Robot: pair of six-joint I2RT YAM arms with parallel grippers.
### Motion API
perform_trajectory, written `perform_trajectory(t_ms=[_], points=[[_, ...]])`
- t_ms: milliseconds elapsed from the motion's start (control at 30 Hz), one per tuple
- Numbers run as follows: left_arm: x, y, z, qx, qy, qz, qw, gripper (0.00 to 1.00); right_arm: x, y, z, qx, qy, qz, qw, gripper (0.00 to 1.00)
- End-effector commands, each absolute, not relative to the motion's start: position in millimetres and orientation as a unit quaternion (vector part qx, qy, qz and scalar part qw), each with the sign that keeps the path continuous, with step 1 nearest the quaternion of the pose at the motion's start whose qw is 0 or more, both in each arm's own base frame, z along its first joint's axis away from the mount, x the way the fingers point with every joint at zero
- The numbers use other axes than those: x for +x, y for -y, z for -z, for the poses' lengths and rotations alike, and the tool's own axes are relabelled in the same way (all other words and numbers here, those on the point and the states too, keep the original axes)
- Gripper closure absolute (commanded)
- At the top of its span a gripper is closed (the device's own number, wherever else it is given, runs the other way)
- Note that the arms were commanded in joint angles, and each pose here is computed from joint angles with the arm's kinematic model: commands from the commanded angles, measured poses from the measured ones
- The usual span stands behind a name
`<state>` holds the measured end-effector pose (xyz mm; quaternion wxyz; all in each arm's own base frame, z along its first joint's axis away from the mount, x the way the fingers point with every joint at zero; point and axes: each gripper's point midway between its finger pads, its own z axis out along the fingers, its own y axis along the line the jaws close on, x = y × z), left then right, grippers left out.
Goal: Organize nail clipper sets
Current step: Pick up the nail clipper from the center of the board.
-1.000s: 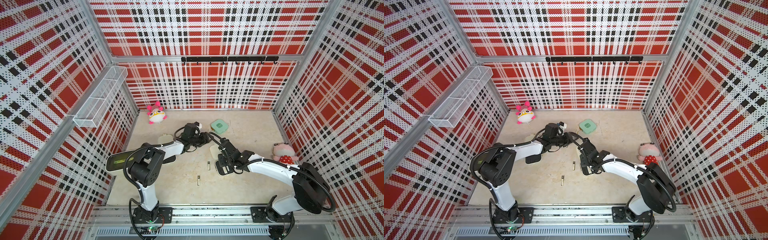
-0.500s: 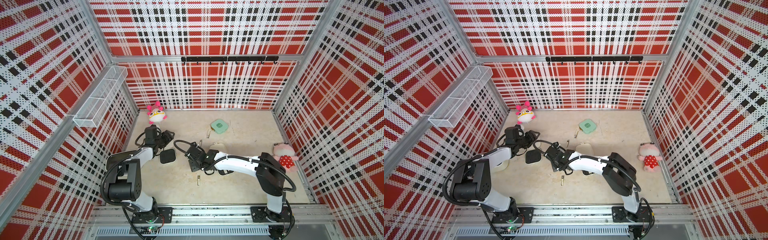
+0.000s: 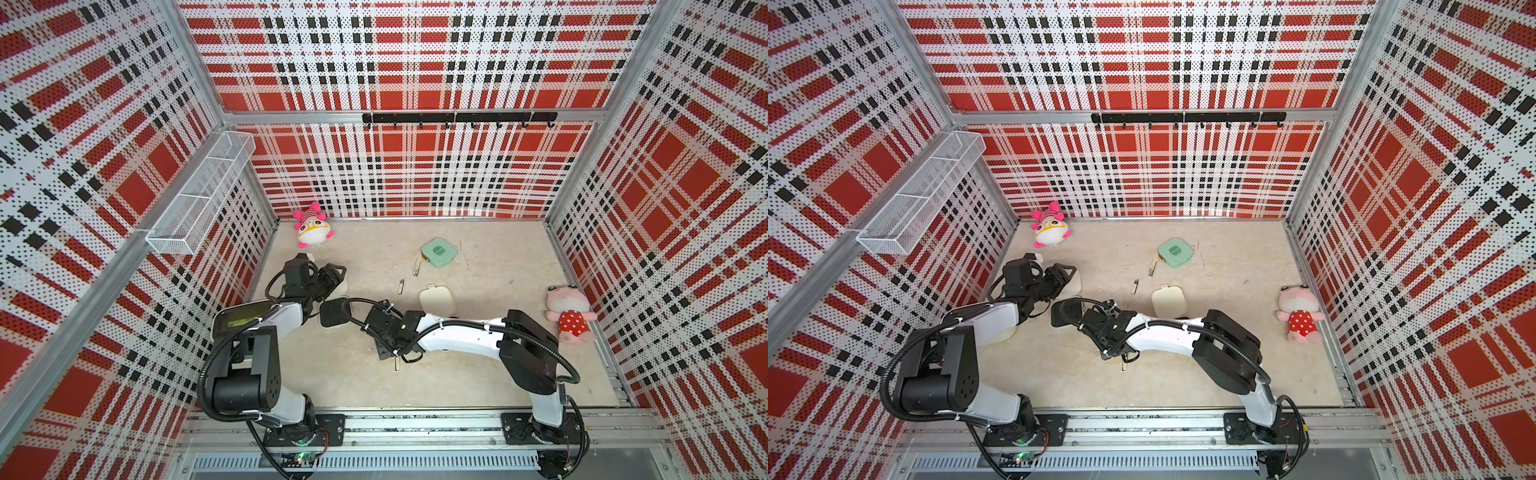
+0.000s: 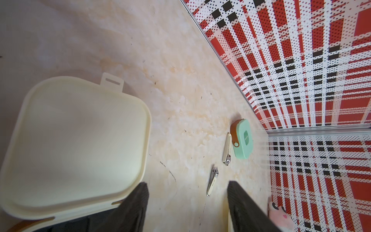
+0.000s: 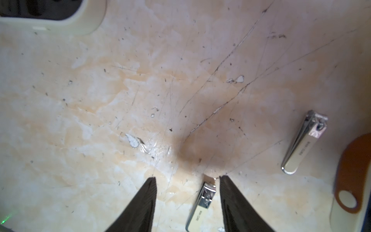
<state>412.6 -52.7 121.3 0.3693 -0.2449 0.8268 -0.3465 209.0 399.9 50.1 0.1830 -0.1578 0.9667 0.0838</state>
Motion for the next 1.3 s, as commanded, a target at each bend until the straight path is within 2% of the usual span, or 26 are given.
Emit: perform_trajectory(t_ms=[0,367,667,1267], points=[[413.2,60.1,-127.5,-0.23,-0.822,0.36,0.376,0.33,201.4,-391.3,-36.1,-0.143,-0.974,-0.065,0.166,0.46],[413.2,63.6,-127.3,-0.226,-0.823,0.361,0.375,0.33,195.1,-385.9,-22.5,-0.14,-0.976,-0.057,0.156,0.57],[413.0,67.6,-126.9,-0.223,-0.825,0.362,0.373,0.33,184.4,-382.9,-12.9,-0.138,-0.979,-0.059,0.136,0.59],[412.7,83.7,-124.7,-0.208,-0.832,0.363,0.364,0.33,189.4,-378.0,-1.8,-0.148,-0.978,-0.043,0.142,0.82]])
